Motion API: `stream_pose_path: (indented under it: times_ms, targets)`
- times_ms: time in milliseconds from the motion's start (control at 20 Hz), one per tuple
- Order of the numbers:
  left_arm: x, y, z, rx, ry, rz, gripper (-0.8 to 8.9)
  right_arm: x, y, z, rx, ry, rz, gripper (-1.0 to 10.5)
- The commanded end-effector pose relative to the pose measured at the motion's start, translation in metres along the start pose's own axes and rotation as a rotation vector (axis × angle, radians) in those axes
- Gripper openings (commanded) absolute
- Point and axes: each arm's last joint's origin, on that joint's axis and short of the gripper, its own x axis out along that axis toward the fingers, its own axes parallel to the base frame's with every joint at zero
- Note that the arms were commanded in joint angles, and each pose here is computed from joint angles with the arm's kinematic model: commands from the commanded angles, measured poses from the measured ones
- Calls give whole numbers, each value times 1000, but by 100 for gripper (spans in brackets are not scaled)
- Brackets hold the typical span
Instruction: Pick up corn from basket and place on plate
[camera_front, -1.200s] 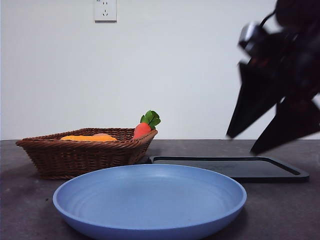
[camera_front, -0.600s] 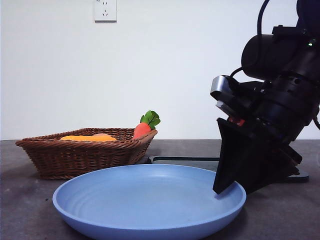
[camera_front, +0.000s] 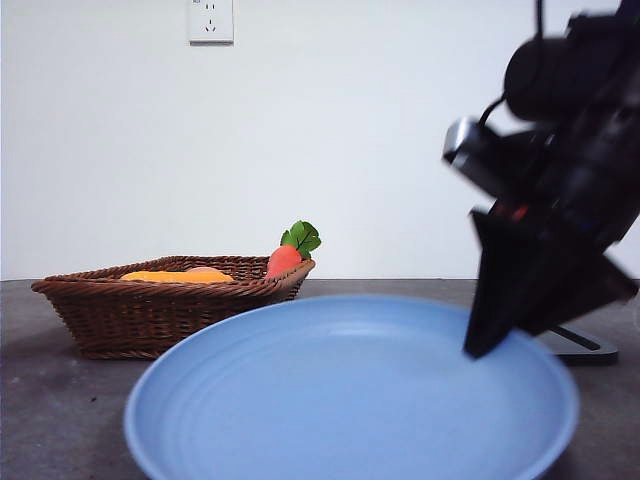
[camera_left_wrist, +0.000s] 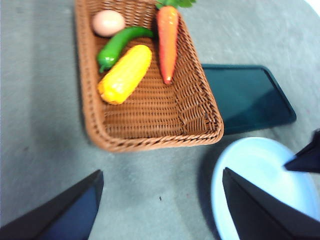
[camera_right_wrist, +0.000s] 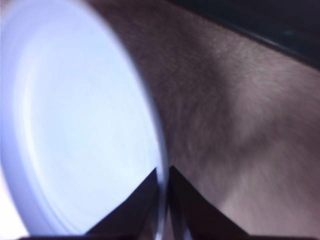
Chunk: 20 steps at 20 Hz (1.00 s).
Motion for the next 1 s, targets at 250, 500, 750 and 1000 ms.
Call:
stream_pose_path:
  times_ms: [250, 500, 750, 1000]
  targets:
    - [47, -6, 49, 195, 58, 14, 389, -57, 19, -13, -42, -142, 1, 4]
    - [111, -18, 90, 354, 179, 64, 389, -90, 21, -22, -21, -271, -18, 4]
    - [180, -23, 111, 498, 294, 108, 389, -102, 18, -28, 8, -310, -37, 4]
    - [232, -11, 103, 537, 395, 103, 389, -104, 15, -28, 16, -323, -45, 4]
